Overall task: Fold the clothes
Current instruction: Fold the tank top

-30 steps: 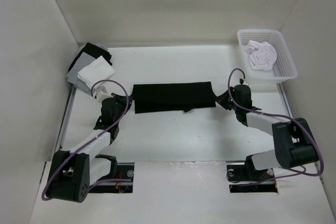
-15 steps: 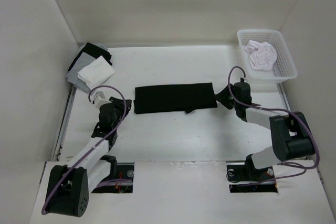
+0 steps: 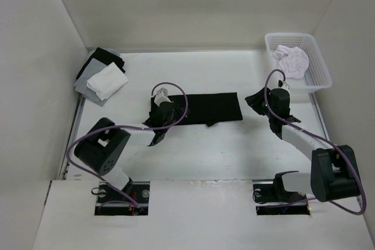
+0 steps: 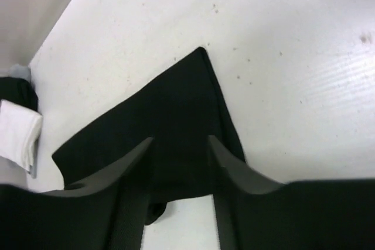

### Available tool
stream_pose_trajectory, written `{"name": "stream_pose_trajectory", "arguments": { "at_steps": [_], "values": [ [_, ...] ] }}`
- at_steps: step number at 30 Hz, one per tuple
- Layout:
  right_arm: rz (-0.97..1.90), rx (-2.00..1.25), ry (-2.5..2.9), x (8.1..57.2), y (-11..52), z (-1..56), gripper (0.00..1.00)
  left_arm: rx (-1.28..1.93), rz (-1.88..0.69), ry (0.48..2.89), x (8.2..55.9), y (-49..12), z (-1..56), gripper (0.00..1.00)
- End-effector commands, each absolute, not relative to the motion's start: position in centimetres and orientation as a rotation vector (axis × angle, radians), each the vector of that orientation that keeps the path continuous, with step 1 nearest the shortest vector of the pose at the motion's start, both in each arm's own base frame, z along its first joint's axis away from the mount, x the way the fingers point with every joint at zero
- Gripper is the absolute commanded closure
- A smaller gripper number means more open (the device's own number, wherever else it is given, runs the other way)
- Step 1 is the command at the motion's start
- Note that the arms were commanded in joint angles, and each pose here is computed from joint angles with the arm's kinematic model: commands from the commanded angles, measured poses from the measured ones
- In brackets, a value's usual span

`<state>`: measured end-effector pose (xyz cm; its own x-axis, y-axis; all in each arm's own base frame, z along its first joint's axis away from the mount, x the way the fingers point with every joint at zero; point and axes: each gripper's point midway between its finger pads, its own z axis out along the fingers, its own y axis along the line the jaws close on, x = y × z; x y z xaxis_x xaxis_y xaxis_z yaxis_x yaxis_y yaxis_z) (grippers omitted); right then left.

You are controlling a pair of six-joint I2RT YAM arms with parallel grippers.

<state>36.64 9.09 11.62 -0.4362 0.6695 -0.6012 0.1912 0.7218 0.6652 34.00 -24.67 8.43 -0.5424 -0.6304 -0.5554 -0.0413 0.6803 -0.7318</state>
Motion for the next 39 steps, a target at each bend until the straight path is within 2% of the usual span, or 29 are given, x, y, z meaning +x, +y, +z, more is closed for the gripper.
{"name": "stream_pose_trajectory", "arguments": {
  "at_steps": [1, 3, 5, 7, 11, 13, 22, 29, 31, 38, 39],
  "values": [
    [0.612, 0.605, 2.036, 37.3, 9.9, 11.2, 0.6, -0.566, -0.911, 1.947, 36.2, -25.6, 9.1, 0.77],
    [0.615, 0.62, 2.094, 37.4, 10.6, 9.5, 0.75, -0.595, -0.892, 1.975, 36.4, -24.8, 7.5, 0.77],
    [0.608, 0.661, 2.123, 37.3, 10.9, 8.1, 0.81, -0.626, -0.859, 2.008, 36.3, -23.4, 5.8, 0.77],
    [0.591, 0.689, 2.131, 37.2, 10.7, 7.1, 0.78, -0.666, -0.822, 2.04, 35.9, -21.6, 4.1, 0.78],
    [0.585, 0.661, 2.164, 36.5, 11.9, 6.2, 0.55, -0.762, -0.753, 2.06, 35.1, -17.3, 1.9, 0.78],
    [0.586, 0.649, 2.183, 36.0, 12.5, 5.7, 0.51, -0.779, -0.763, 2.044, 34.9, -16.1, 2.2, 0.78],
    [0.817, 0.625, 2.221, 33.8, 16.6, 3.7, 0.48, -0.671, -0.883, 1.957, 34.0, -17.8, 6.8, 0.78],
    [0.954, 0.671, 2.207, 34.4, 18.5, 2.5, 0.5, -0.603, -0.868, 1.879, 33.7, -17.2, 10.5, 0.78],
    [0.971, 0.682, 2.212, 34.7, 18.6, 2.4, 0.53, -0.599, -0.864, 1.867, 33.5, -17.0, 11.0, 0.78],
    [1.003, 0.681, 2.228, 35.5, 19.0, 2.0, 0.75, -0.596, -0.878, 1.839, 33.5, -16.8, 12.0, 0.77],
    [1.01, 0.683, 2.222, 35.7, 19.0, 2.1, 0.8, -0.594, -0.88, 1.839, 33.5, -16.8, 12.0, 0.77]
  ]
}}
